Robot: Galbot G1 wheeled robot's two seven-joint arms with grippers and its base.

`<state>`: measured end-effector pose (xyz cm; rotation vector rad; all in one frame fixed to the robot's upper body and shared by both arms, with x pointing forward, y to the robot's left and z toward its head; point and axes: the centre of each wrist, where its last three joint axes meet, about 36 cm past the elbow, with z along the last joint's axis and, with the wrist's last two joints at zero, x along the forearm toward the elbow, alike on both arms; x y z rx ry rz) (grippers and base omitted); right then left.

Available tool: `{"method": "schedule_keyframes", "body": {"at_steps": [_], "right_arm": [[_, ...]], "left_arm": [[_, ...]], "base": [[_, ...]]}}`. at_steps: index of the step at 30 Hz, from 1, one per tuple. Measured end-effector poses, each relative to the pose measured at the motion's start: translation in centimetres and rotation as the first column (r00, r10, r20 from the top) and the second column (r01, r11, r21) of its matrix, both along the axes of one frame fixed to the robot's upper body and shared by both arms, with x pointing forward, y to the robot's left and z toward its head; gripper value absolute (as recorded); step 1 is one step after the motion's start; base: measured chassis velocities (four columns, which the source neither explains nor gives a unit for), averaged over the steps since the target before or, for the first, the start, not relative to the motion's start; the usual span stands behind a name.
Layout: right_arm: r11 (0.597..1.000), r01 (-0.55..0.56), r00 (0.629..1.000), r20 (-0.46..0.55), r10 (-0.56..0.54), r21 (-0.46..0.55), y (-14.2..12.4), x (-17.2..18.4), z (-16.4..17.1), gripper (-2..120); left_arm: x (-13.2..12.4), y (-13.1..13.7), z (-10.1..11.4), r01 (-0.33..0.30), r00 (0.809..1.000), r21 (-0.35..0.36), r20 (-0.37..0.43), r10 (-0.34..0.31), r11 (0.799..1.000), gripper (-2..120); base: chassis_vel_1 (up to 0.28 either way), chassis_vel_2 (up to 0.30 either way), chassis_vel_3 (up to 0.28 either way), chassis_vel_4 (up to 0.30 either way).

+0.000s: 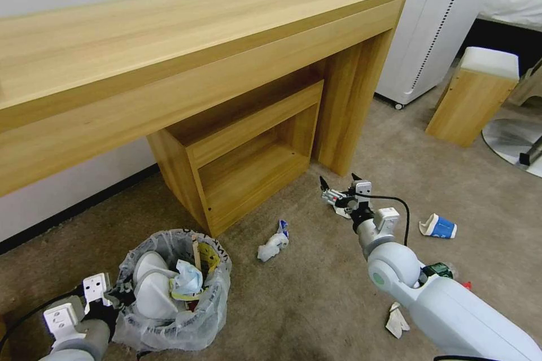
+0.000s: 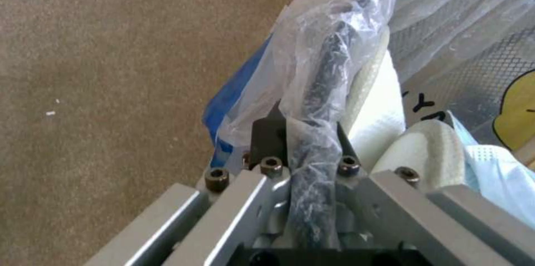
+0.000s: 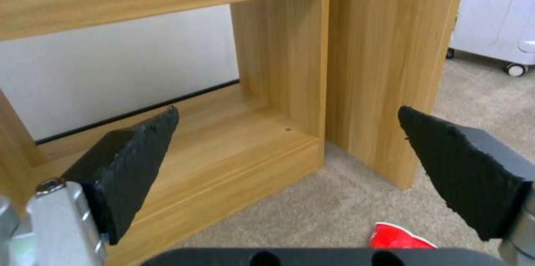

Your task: Pick up the trash bin and place the garbage on the floor into it.

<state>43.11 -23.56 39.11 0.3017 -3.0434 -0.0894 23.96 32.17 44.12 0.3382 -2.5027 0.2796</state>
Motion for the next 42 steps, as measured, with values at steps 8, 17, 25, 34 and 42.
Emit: {"method": "schedule_keyframes", "body": {"at_steps": [8,17,25,34,42], "right_arm": [[0.998,0.024,0.983,-0.185,-0.013,0.056,1.8,1.1,0.9,100],[0.988,0.113,0.917,-0.394,-0.064,0.101,5.1,3.6,0.1,100],[0.961,0.235,0.798,-0.593,-0.105,0.146,9.7,6.1,-2.3,100],[0.936,0.333,0.668,-0.729,-0.149,0.114,14.1,7.8,-5.8,100],[0.935,0.354,0.6,-0.775,-0.2,0.032,15.4,9.1,-9.3,100]], "left_arm": [[0.0,0.0,-0.3,-0.005,1.0,-0.004,-0.004,0.005,1.0,1],[0.2,0.2,-0.7,-0.017,1.0,-0.007,-0.007,0.017,1.0,1],[0.3,0.3,-1.3,-0.033,0.999,-0.013,-0.016,0.033,0.999,1],[0.3,0.2,-1.4,-0.042,0.999,-0.013,-0.017,0.041,0.999,1],[0.0,0.0,-1.6,-0.049,0.999,-0.012,-0.025,0.048,0.999,1]], "base": [[0.0,0.0,0.0,0.0],[0.0,0.0,0.0,0.0],[0.0,0.0,0.0,0.0],[0.0,0.0,0.0,0.0],[0.0,0.0,0.0,0.0]]}}
